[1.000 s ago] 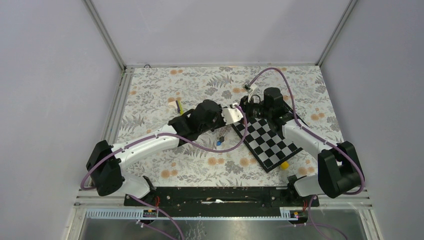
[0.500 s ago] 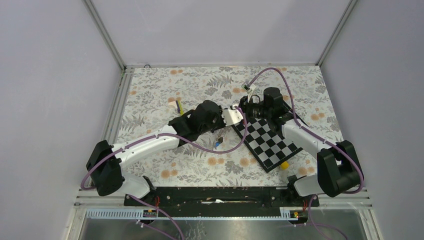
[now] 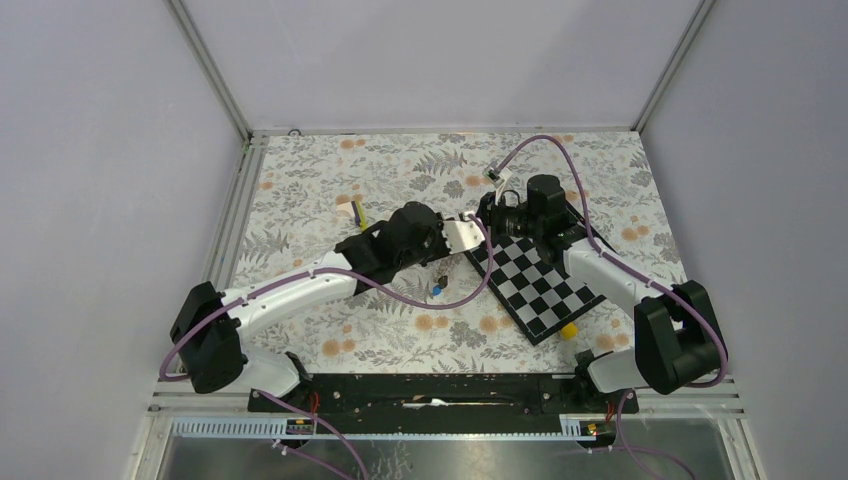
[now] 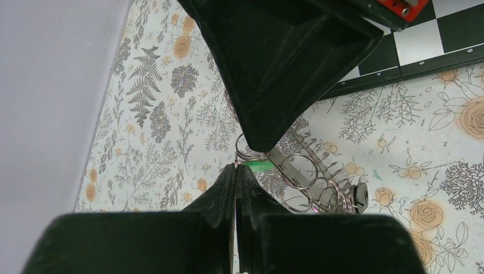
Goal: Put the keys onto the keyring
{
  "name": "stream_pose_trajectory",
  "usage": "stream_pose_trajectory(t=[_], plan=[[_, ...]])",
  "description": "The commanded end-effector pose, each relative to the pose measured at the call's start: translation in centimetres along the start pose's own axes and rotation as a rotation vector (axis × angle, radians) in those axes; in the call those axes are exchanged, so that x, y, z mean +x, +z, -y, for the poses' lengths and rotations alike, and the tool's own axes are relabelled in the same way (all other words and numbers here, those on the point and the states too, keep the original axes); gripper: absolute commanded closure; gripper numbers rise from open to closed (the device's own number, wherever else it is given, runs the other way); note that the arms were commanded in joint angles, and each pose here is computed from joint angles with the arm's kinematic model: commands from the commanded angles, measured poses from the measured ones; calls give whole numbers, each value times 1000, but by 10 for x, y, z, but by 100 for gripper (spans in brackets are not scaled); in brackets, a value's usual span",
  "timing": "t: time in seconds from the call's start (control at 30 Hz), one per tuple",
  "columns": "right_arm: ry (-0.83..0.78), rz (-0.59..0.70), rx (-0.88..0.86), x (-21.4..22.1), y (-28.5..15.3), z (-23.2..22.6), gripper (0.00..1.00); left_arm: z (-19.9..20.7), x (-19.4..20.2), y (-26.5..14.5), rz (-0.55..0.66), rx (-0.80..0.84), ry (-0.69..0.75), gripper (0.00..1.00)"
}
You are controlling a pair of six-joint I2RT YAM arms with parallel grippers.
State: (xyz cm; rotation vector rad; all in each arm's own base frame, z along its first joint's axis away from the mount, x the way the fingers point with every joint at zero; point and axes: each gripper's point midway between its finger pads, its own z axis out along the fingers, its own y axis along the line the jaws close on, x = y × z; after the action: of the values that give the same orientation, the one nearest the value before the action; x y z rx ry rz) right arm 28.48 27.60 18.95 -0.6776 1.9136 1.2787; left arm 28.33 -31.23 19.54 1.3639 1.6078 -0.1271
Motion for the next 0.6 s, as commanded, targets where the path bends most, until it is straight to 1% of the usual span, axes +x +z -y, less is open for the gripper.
stream_pose_trajectory(t=[0.0,0.37,0.57], plan=[[-89,54,-43,-21,-1,-13,100,-4,-17,-8,71,-9,2,100],[-98,52,-42,-21,-1,-13,100,-7,-17,-9,66,-23,2,100],[-93,50,-41,-20,0,-12,100,-13,-24,-11,80,-38,-13,100]])
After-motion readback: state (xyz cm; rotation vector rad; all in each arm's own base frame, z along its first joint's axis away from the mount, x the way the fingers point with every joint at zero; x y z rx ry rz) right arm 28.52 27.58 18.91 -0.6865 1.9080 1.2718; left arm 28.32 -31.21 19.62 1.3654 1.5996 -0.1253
